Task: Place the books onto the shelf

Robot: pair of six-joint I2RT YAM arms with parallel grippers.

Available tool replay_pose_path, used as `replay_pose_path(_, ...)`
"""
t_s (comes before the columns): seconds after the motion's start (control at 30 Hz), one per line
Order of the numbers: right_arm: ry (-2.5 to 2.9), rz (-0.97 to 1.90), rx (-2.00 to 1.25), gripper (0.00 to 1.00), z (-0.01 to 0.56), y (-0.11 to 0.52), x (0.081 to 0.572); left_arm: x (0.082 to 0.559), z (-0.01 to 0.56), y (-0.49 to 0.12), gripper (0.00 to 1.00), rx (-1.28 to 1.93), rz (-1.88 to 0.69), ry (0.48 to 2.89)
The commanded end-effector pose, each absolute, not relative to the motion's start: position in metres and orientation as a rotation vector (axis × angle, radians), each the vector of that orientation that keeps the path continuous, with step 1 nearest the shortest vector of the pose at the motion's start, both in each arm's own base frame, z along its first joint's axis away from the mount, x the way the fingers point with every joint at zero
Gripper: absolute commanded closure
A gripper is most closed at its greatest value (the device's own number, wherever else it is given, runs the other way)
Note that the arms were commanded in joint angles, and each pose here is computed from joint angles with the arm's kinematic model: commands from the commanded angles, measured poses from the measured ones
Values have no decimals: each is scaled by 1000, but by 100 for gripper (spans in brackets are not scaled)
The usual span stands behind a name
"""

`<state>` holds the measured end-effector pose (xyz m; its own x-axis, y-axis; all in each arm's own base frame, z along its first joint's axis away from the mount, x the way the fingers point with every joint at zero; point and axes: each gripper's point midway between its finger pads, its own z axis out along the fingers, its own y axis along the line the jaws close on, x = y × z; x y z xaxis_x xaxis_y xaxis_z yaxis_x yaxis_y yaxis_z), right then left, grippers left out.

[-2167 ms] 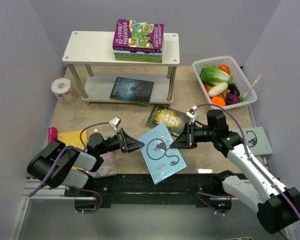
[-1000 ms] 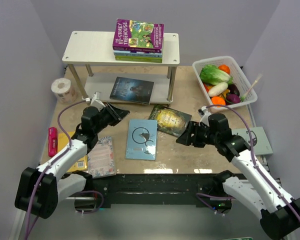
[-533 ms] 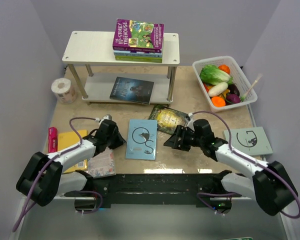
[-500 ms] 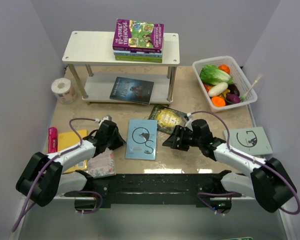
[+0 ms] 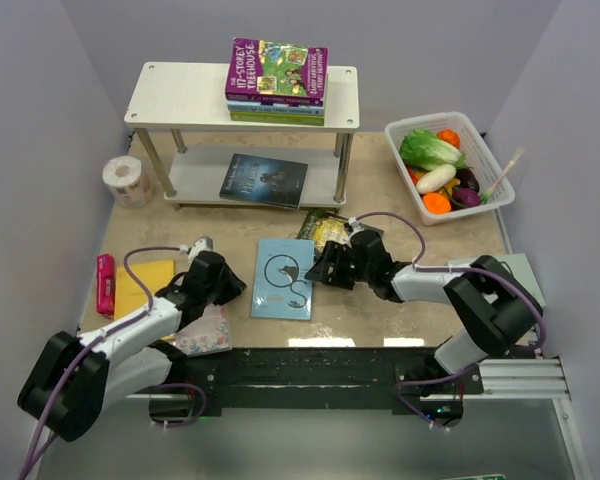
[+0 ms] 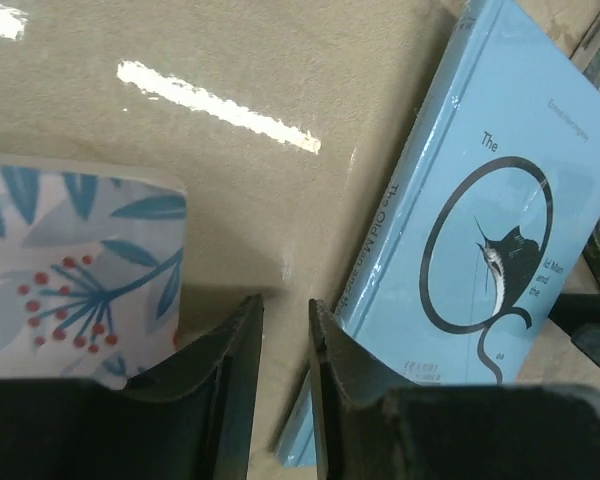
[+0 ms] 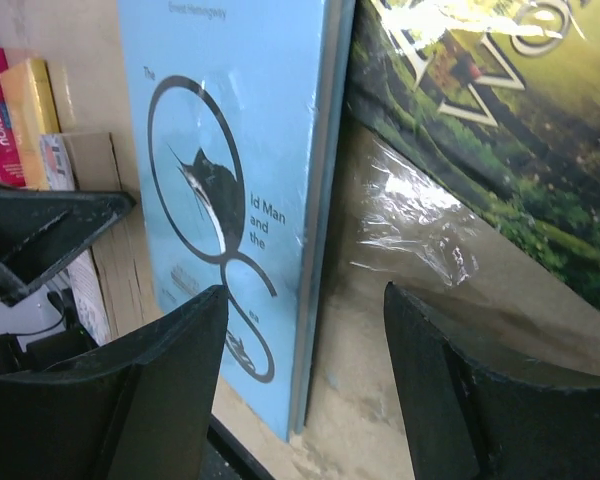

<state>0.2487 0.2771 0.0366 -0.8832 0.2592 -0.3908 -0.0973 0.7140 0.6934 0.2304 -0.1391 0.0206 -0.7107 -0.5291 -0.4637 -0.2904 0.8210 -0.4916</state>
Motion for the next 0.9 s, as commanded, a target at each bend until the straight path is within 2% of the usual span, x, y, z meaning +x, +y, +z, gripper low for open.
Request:
replay_pose_path(0.0, 2430, 977, 157, 32, 29, 280, 264, 243, 56, -133, 69, -668, -580, 2213)
replay_pose_path(0.17, 2452, 962, 164, 32, 21, 283, 265, 255, 80, -154, 68, -588, -731, 2134)
replay_pose_path(0.33, 2461, 958, 154, 32, 18, 290, 266, 243, 40, -167, 71, -563, -773, 2258)
replay_pose_path(0.47, 2444, 997, 116, 32, 22, 304, 267, 227, -6, -155, 74, -579, -622, 2408)
replay_pose_path(0.67, 2427, 1090, 40, 34, 21, 338, 259, 207, -41, -160, 77, -573, -638, 2519)
replay_pose_path(0.73, 2432, 1123, 24, 38, 19, 347, 250, 204, -43, -163, 77, -557, -642, 2531)
replay_pose_path(0.77, 2409, 1156, 17, 43, 21, 352, 249, 201, -45, -163, 77, -555, -645, 2532)
replay_pose_path(0.8, 2413, 1213, 9, 63, 25, 357, 241, 199, -44, -164, 77, -555, -656, 2531)
replay_pose_path(0.87, 2395, 1256, -3, 85, 30, 357, 234, 202, -38, -164, 78, -549, -666, 2512)
